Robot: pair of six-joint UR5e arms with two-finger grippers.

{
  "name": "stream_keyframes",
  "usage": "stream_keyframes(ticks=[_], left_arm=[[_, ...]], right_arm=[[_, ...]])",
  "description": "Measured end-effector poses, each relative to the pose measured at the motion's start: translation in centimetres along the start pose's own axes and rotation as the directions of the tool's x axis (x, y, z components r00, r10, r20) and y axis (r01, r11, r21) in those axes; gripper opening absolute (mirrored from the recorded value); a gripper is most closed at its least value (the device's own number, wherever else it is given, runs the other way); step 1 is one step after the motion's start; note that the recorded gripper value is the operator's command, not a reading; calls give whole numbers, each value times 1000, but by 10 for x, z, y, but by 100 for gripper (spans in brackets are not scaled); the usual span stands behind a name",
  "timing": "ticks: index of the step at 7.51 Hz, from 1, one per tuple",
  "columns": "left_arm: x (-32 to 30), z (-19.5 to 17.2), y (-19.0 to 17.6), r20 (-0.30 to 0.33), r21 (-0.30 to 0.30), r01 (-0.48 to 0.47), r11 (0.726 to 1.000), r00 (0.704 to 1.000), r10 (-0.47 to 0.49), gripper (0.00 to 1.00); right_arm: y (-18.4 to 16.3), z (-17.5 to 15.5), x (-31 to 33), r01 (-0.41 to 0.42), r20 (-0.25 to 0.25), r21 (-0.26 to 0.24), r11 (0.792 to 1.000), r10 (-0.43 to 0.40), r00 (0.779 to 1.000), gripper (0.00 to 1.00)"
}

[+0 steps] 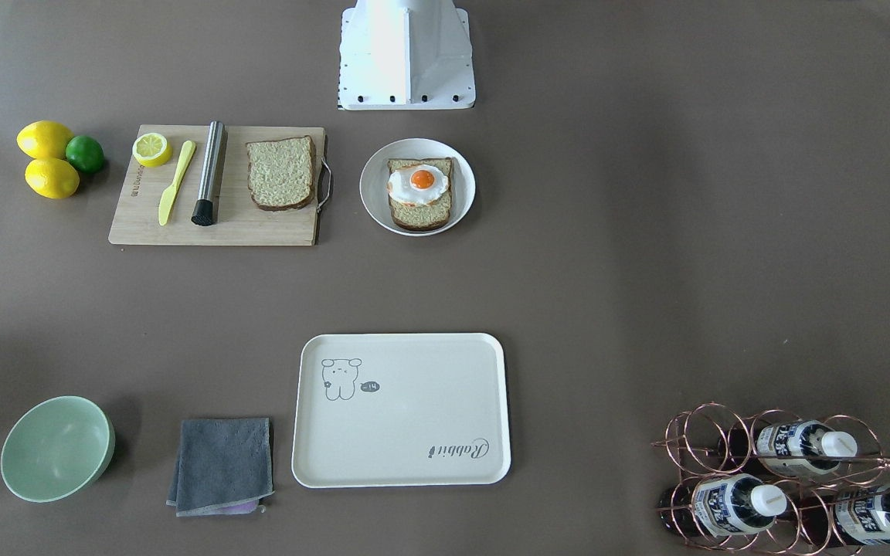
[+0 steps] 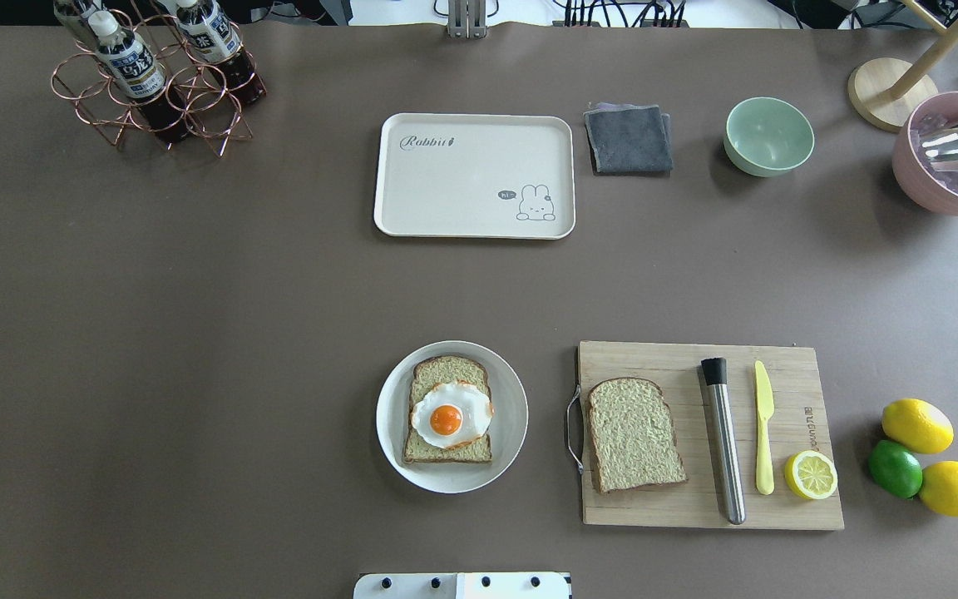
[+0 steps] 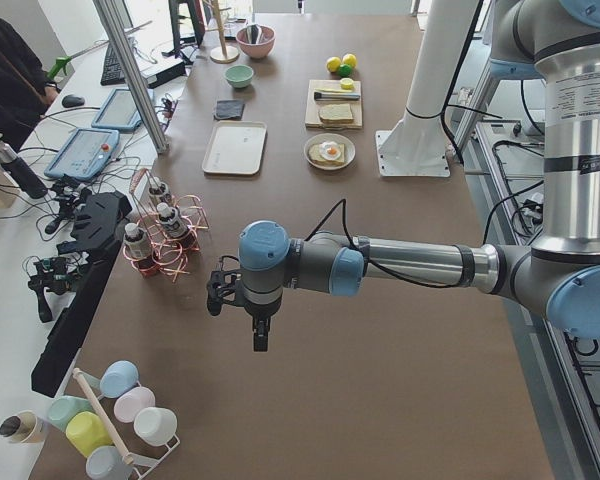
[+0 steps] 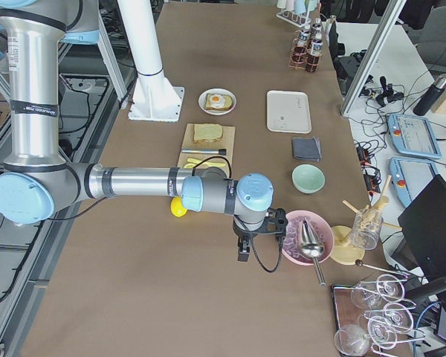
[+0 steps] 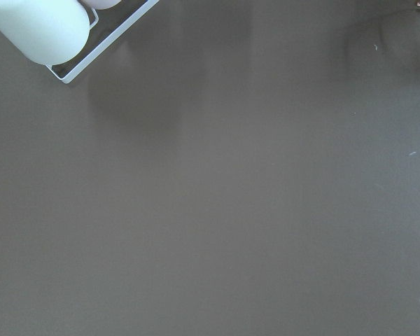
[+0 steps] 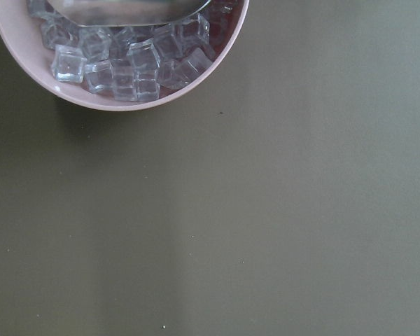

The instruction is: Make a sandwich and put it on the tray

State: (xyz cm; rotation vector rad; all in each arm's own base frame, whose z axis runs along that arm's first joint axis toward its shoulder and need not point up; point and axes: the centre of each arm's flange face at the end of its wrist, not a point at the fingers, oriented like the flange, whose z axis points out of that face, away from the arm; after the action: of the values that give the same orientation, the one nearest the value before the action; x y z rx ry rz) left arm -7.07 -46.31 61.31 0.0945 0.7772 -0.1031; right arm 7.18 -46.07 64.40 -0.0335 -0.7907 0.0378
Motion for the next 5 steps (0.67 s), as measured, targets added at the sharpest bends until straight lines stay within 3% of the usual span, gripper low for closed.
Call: stream_keyframes(ticks=[3,5], left_arm=[[2,-1,-6,0,3,-1,1000,1000,1,98],[2,-1,-7,-1,3,-2,1000,1000,2,98]], right_arm=[[-2,1,-4,9,-2,-1,1000,-9,1000,100],[1,8,2,48,-8,35,998,-48,999,100]])
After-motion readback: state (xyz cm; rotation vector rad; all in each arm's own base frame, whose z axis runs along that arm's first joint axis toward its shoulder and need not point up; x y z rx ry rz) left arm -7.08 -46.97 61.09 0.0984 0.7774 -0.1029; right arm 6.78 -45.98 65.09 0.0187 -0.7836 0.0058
